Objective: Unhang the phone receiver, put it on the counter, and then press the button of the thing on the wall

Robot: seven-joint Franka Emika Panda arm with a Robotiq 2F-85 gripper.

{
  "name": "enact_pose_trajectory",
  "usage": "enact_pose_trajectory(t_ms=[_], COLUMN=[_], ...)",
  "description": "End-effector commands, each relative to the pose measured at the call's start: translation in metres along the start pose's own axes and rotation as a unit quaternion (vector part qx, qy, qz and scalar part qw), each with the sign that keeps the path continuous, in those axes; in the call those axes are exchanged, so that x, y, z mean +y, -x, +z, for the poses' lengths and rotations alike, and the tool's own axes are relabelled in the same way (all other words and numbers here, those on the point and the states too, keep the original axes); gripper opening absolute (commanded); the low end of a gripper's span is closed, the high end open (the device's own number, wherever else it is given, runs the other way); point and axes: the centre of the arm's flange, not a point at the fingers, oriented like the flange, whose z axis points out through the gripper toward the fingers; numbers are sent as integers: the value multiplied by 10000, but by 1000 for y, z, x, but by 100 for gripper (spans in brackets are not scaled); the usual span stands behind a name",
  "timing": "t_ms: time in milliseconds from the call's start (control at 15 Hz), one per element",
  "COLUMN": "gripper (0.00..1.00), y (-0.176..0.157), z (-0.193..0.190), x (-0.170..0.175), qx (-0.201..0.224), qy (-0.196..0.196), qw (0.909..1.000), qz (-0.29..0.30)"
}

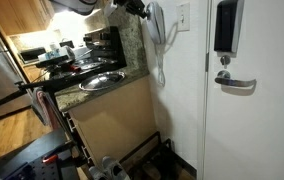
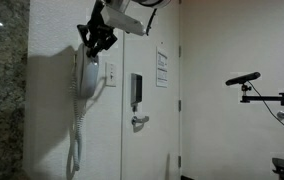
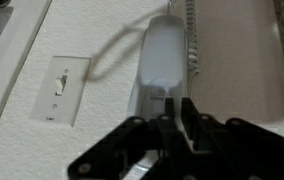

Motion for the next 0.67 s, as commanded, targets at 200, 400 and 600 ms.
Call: enact_pose_trajectory(t_ms=[200, 400, 600], gripper=[0, 0, 26], y=[1, 4, 10], z=[-7, -8, -14], x=[-10, -12, -17], qx=[72, 51, 8], qy=[55, 72, 109], qw=[9999, 9999, 9997], qz=[-84, -132, -200])
